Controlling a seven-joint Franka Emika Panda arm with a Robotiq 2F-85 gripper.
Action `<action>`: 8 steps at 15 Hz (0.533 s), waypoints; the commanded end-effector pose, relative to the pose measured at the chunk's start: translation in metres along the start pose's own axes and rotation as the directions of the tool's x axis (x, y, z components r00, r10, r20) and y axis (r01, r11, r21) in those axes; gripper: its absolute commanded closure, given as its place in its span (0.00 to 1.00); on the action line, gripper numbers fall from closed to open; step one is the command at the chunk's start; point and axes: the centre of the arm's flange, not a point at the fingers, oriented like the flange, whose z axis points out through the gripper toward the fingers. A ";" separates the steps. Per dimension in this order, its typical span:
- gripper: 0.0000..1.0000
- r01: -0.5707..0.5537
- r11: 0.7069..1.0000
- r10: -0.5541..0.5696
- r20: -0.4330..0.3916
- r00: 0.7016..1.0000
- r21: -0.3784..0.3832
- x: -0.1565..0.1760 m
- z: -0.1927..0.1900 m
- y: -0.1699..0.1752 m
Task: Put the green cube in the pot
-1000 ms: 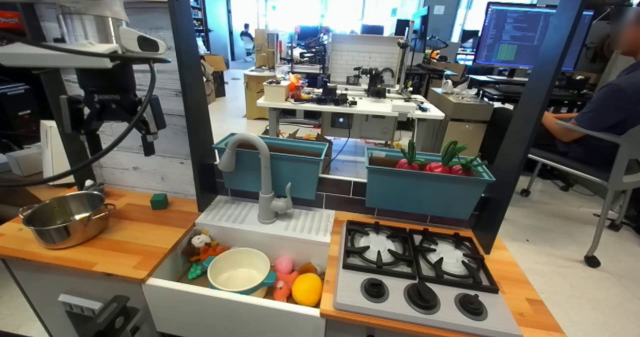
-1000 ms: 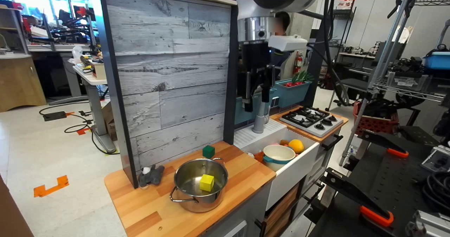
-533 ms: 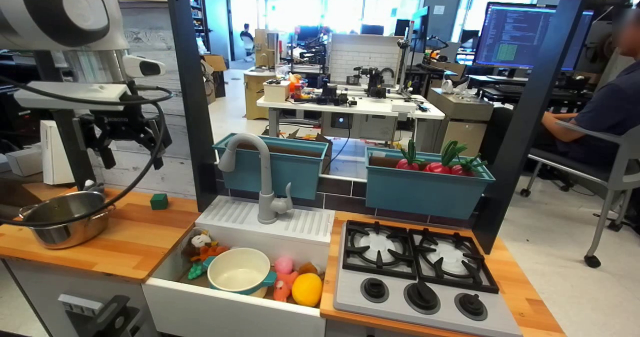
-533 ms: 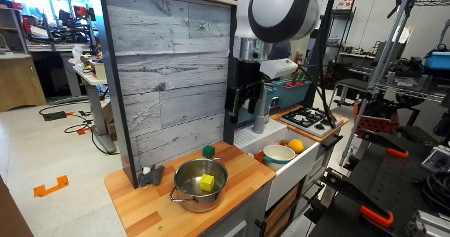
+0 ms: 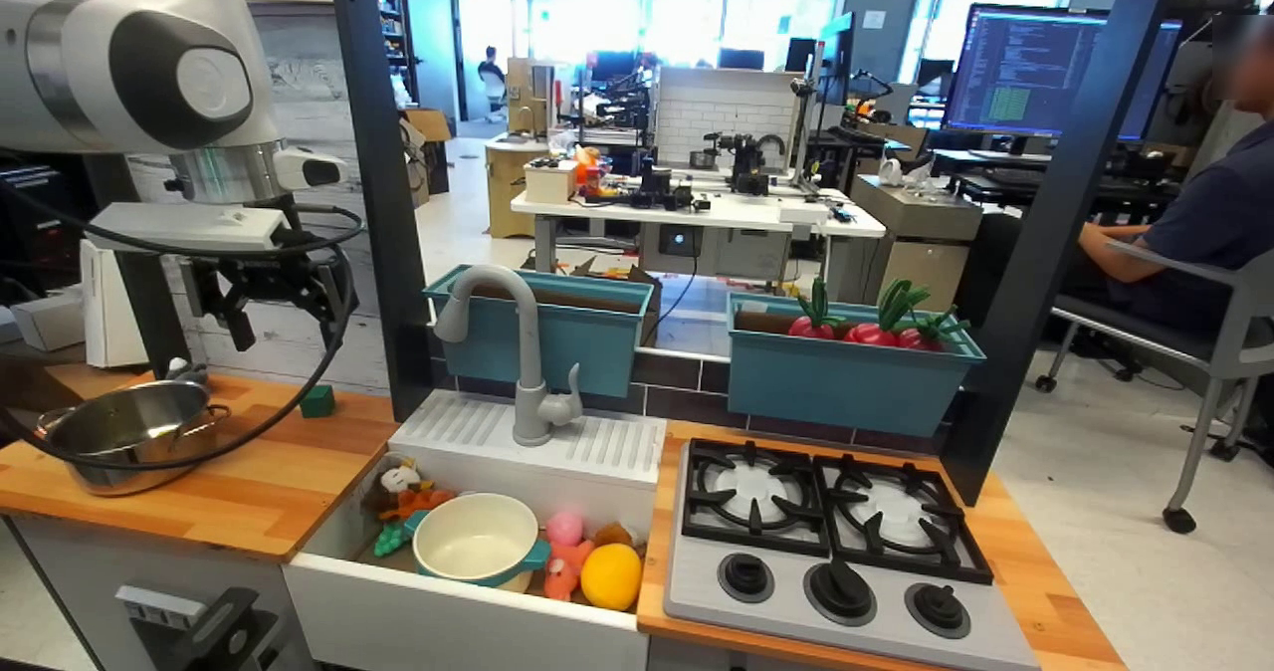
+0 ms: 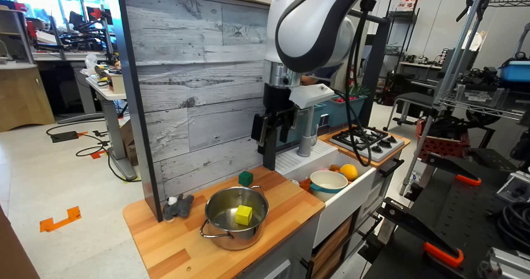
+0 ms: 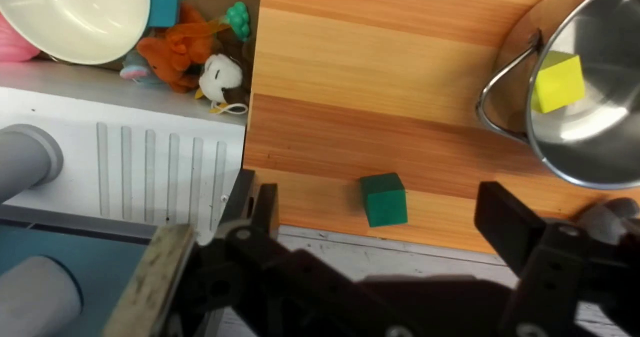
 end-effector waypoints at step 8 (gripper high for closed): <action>0.00 -0.079 0.997 0.078 0.041 0.996 0.012 0.057 0.060 -0.009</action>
